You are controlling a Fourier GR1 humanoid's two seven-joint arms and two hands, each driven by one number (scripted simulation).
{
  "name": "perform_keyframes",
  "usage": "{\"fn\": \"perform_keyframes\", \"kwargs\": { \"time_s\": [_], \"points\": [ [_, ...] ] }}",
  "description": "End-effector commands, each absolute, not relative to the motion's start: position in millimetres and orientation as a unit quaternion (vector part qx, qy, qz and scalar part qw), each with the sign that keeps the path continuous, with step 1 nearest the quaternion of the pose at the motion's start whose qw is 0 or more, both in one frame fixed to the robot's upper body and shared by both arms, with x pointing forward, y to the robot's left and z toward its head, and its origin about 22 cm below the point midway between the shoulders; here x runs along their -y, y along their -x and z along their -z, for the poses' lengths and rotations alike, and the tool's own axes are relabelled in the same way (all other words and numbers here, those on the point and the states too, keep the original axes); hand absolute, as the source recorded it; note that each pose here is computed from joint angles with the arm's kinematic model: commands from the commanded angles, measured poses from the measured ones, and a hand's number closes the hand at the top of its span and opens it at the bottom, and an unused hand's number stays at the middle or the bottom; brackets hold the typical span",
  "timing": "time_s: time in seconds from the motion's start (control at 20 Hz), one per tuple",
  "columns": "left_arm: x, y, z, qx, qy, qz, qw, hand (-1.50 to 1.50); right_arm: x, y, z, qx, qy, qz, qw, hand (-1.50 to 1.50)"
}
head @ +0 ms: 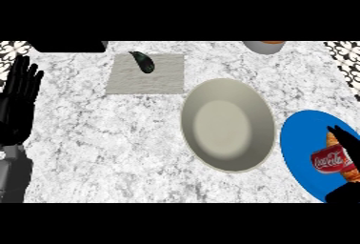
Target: Pick the can from the plate and place it in the bowl
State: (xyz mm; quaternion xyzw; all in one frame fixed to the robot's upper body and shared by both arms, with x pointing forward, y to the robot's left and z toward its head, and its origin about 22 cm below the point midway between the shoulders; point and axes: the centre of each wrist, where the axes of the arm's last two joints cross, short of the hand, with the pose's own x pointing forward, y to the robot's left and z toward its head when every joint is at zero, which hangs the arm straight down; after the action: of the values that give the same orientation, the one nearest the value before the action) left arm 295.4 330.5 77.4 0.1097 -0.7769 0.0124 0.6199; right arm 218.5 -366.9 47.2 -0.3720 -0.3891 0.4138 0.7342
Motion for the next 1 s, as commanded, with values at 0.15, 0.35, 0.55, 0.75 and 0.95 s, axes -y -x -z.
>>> {"fn": "perform_keyframes", "kwargs": {
  "time_s": [0.15, 0.35, 0.55, 0.75, 0.95],
  "points": [
    [-316.8, -295.3, -92.6, 0.776, -0.103, -0.018, 0.622, 0.0, 383.0, -219.5, -29.8, 0.416, 0.381, -0.427, 0.707, 1.5],
    [-342.8, -294.4, -77.2, 0.775, -0.106, -0.01, 0.622, 0.0, 376.7, -225.5, -27.8, 0.431, 0.401, -0.422, 0.689, 1.5],
    [-324.2, -285.0, -76.3, 0.775, -0.113, -0.01, 0.622, 0.0, 391.3, -215.3, -40.4, 0.433, 0.408, -0.43, 0.679, 1.5],
    [-328.1, -288.2, -84.1, 0.778, -0.103, -0.02, 0.62, 0.0, 386.7, -207.4, -43.3, 0.447, 0.422, -0.428, 0.662, 1.5],
    [-310.7, -305.6, -93.1, 0.788, -0.078, 0.008, 0.61, 0.0, 423.9, -274.2, -98.4, 0.478, 0.37, -0.553, 0.574, 1.5]
  ]
}}
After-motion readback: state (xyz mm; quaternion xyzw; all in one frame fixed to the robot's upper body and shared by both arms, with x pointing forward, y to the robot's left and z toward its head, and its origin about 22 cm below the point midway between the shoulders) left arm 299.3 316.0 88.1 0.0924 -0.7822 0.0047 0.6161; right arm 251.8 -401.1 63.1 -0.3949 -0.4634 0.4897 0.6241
